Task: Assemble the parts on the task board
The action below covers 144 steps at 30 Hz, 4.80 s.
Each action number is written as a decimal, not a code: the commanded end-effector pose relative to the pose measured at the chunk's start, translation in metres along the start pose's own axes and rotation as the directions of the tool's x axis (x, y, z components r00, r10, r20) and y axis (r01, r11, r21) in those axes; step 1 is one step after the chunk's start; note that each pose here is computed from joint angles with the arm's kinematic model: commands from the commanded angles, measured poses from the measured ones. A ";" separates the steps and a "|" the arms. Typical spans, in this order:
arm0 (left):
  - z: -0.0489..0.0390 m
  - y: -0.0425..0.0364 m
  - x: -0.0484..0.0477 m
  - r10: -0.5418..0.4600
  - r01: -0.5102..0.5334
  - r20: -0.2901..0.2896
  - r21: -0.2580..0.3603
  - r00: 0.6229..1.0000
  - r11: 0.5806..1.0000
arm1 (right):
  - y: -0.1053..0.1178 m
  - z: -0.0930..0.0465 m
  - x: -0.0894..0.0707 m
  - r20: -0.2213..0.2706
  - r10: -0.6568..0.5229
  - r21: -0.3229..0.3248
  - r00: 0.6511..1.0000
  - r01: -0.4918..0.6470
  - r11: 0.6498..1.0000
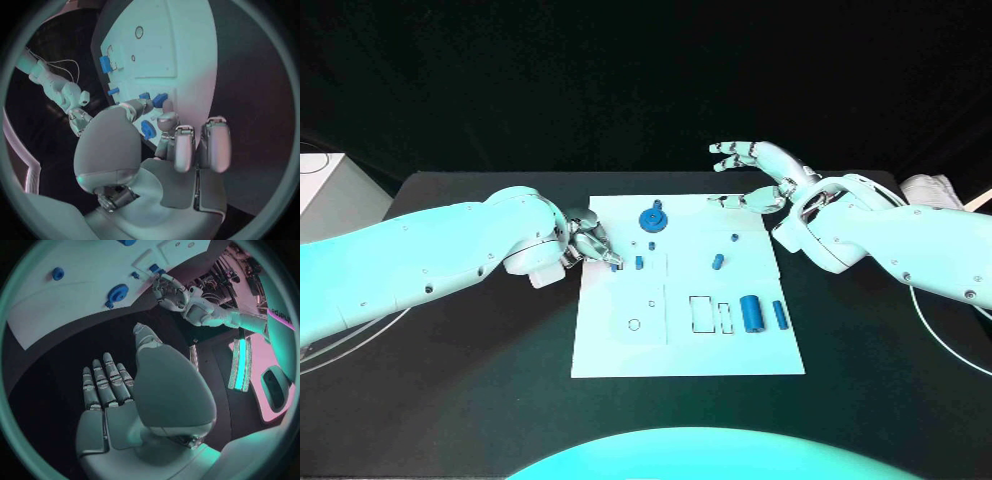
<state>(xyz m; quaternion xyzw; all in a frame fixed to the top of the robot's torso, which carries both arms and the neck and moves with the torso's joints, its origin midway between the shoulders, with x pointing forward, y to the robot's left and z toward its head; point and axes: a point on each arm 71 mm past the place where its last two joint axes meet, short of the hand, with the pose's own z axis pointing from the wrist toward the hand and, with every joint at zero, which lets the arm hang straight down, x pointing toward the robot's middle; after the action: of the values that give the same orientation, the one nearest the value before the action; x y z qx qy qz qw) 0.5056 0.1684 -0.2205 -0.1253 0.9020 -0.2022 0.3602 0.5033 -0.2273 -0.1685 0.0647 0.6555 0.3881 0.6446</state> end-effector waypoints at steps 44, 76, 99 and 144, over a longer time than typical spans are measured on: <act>-0.0024 0.0062 0.0141 -0.058 0.027 0.151 0.196 0.987 0.980 | -0.003 -0.003 0.000 -0.004 0.015 0.000 1.000 -0.015 1.000; -0.0027 0.0152 0.0202 -0.092 0.086 0.043 0.123 0.995 0.989 | -0.003 -0.004 0.000 -0.007 0.016 0.000 1.000 -0.016 1.000; -0.0019 -0.0045 0.0028 -0.065 0.061 0.050 0.073 0.997 0.995 | -0.002 -0.003 0.001 -0.008 0.025 0.003 1.000 -0.025 1.000; 0.0056 -0.0133 0.0015 0.068 -0.068 -0.001 -0.007 0.998 0.998 | -0.002 -0.002 0.002 -0.008 0.024 0.003 1.000 -0.024 1.000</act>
<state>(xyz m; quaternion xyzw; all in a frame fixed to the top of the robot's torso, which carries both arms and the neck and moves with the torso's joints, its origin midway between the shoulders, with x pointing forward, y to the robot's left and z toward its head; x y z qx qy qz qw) 0.5109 0.1567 -0.2175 -0.1053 0.9024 -0.1919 0.3712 0.5027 -0.2305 -0.1713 0.0794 0.6572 0.3903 0.6399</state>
